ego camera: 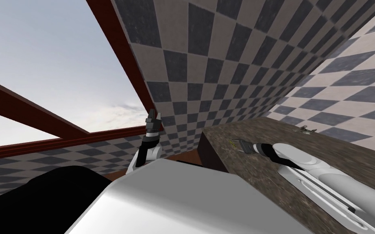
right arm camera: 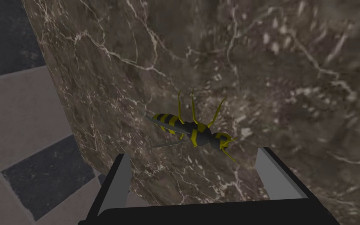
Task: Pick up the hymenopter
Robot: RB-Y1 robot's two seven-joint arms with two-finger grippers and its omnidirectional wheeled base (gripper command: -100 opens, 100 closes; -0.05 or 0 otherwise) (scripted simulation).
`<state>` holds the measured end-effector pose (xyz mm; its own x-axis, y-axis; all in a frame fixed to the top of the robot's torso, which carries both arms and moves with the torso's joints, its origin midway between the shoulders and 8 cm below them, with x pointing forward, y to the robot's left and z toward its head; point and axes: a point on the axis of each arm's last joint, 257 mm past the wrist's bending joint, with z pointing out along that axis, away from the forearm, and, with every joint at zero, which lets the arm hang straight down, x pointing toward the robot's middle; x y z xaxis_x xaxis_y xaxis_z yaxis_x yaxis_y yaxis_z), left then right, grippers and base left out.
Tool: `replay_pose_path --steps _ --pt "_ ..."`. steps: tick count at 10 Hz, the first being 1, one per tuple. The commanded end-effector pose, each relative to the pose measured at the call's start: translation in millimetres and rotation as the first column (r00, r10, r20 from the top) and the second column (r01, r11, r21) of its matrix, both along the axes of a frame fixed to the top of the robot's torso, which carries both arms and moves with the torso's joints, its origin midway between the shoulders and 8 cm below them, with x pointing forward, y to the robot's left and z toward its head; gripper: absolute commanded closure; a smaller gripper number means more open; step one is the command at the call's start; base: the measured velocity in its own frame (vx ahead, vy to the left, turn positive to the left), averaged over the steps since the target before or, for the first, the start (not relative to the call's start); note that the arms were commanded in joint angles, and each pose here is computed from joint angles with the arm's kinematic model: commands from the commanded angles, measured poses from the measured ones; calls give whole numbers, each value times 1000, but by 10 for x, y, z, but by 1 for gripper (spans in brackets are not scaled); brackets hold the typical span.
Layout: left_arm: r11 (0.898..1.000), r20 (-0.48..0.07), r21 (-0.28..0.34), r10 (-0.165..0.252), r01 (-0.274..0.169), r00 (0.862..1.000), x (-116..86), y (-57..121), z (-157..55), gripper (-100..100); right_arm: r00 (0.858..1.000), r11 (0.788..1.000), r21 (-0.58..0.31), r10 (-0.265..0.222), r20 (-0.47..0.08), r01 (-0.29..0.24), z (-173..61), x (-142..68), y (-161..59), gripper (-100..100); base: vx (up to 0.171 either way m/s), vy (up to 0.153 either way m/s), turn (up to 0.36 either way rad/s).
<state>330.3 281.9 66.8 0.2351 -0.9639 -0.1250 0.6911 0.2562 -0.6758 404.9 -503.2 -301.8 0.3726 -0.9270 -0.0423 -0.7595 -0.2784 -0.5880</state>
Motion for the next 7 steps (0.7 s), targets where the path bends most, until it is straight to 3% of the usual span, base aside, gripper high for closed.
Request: replay_pose_path --steps 1,2,3,7 --pt "1000 0 0 0 0 1000 0 0 0 0 1000 1000 1 -7 2 7 -149 -25 30 -100 48 -2 45" --pt "1000 0 0 0 0 1000 0 0 0 0 1000 1000 2 -3 -2 3 -83 -38 21 -100 29 -2 11" --pt "1000 0 0 0 0 1000 0 0 0 0 1000 1000 1 -4 0 4 -92 -37 20 100 0 0 0" --pt "1000 0 0 0 0 1000 0 0 0 0 1000 1000 1 -4 2 4 -84 -30 19 100 1 -1 2"
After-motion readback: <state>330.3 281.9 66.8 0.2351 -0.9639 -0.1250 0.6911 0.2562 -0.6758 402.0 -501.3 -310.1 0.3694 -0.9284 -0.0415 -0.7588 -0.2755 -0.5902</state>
